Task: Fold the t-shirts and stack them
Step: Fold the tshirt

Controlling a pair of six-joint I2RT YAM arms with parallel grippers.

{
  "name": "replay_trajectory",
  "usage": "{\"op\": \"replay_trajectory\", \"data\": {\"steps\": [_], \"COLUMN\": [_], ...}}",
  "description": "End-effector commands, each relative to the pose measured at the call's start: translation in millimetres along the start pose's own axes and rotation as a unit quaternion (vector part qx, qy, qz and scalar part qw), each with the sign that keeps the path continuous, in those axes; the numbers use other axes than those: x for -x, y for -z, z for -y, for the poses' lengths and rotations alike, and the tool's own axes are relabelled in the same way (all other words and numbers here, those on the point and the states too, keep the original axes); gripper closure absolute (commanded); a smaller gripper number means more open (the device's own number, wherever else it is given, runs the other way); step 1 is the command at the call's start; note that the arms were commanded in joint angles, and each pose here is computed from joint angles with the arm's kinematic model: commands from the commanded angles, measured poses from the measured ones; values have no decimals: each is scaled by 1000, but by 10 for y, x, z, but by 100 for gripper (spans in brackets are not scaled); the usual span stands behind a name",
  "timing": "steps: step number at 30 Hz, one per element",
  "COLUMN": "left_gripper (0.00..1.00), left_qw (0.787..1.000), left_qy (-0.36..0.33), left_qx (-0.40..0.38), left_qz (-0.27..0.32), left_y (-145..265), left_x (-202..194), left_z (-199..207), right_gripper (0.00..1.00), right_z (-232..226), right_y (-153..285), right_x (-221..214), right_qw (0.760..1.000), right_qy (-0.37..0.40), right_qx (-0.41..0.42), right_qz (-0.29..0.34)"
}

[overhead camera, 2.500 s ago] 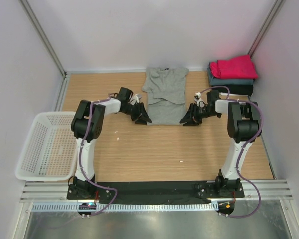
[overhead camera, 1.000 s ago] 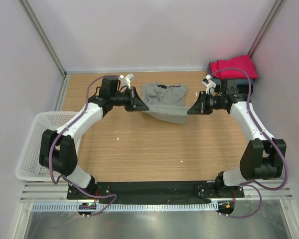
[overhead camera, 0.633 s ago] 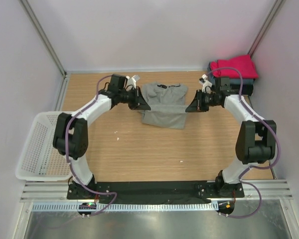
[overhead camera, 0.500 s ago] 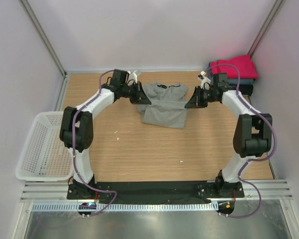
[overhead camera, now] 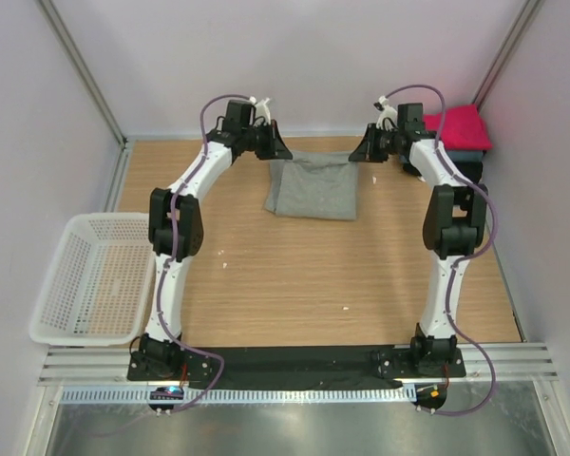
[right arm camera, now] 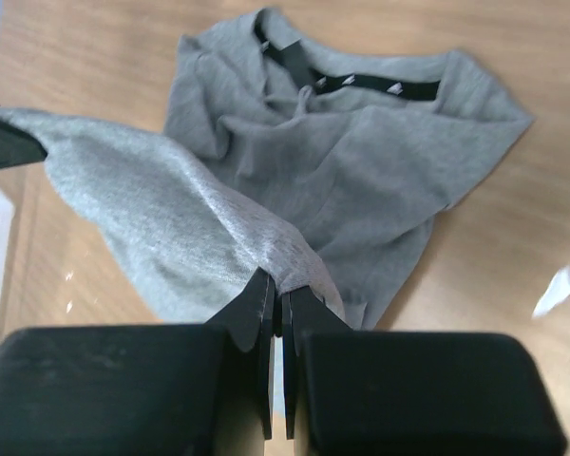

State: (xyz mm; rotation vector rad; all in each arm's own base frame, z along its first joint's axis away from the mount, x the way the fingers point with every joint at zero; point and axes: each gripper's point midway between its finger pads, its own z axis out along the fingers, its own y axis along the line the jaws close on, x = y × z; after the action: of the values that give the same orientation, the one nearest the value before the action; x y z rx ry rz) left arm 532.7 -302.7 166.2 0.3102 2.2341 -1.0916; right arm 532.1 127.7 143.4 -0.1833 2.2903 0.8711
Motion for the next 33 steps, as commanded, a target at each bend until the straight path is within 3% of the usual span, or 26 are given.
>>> {"op": "replay_trajectory", "data": {"steps": [1,6,12,22,26,33], "left_gripper": [100,100,100,100,100,100], "left_qw": [997,989,974,988,995,999], "left_qy": [-46,-78,-128,-89,-62,-21], "left_qx": [38,81,121,30,-4,-24], "left_qz": [42,93,142,123,78,-37], "left_y": [-67,-271,-292,148,359,639], "left_x": [278,524,806,774,465,-496], "left_z": [-287,-657,-832,-88,223,550], "right_gripper": [98,99,99,98,98,98], "right_z": [138,409,455,-16,-304,-771], "right_y": [-178,-544,-633,-173,112,553], "right_x": [360,498,677,600,429,-24], "right_qw": [999,998,997,997,997,998], "right_qy": [14,6,12,5,-1,-7], "right_qx": [-14,-21,-20,12,33,59], "right_qz": [37,53,80,78,63,25]}}
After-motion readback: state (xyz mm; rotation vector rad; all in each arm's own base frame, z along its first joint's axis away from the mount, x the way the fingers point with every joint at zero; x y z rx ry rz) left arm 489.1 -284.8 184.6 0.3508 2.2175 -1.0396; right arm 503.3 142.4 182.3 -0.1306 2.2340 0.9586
